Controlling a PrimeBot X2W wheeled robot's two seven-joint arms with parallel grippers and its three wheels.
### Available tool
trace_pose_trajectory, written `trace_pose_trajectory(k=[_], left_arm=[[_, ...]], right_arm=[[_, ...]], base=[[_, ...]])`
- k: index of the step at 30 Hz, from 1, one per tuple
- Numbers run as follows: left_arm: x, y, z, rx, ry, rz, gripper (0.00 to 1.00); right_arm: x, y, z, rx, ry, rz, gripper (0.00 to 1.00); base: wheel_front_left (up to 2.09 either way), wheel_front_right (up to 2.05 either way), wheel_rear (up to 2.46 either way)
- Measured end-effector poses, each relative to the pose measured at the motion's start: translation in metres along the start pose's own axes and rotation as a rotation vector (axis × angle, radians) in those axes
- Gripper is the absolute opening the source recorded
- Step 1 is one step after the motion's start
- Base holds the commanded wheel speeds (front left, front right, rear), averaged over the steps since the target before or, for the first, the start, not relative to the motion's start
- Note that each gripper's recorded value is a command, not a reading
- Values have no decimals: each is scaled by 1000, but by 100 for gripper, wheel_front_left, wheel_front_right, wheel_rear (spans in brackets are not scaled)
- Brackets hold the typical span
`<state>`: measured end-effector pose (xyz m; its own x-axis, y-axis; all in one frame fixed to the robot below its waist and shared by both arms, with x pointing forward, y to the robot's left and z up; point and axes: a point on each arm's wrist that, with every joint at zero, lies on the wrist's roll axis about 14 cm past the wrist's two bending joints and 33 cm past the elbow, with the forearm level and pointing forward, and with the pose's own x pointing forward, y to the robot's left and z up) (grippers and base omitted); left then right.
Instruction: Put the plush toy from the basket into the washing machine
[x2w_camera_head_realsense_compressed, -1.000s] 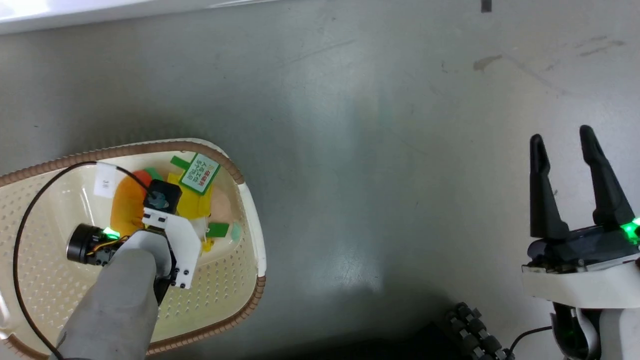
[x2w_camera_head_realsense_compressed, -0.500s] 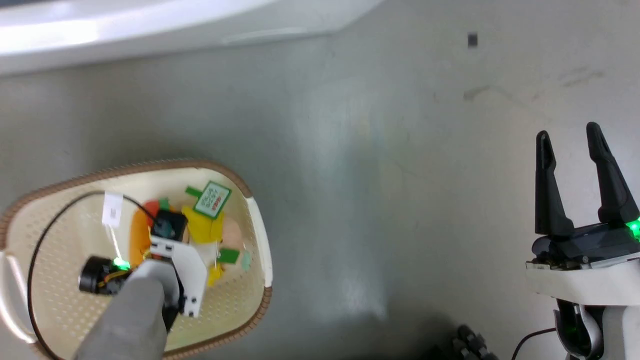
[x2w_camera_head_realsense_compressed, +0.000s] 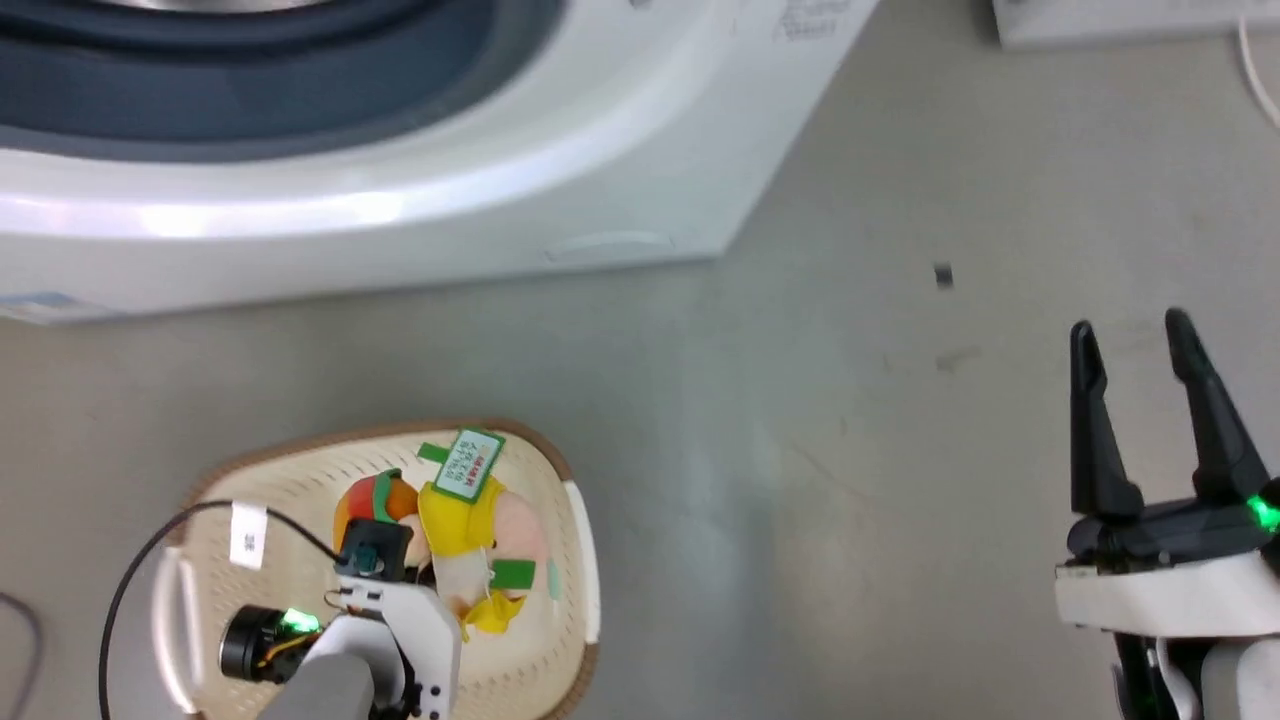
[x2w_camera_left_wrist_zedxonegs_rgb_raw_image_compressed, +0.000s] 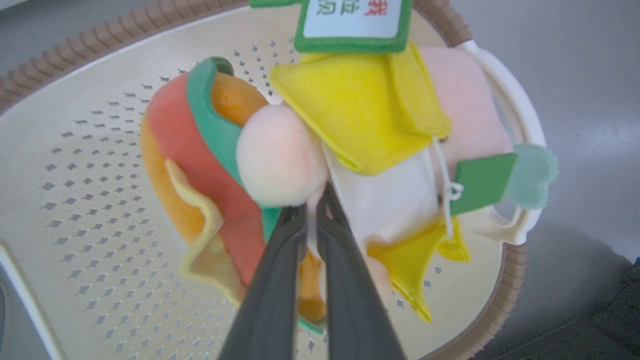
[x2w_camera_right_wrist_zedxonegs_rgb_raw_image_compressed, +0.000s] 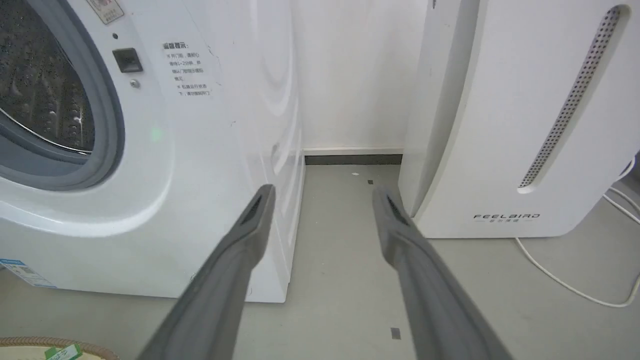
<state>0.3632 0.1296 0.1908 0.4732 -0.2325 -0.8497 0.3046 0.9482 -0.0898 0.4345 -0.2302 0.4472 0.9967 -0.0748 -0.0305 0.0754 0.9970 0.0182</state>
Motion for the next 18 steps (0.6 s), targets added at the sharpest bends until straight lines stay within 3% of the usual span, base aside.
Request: trace_pose_trajectory(k=[8, 18], left_arm=[[-44, 6, 58, -79, -261, 30, 0], [-127, 22, 138, -81, -663, 102, 0]], right_arm=[[-16, 9, 32, 22, -73, 24, 100], [-33, 20, 61, 51, -145, 58, 100]], base=[[0, 0, 0], [0, 0, 0]])
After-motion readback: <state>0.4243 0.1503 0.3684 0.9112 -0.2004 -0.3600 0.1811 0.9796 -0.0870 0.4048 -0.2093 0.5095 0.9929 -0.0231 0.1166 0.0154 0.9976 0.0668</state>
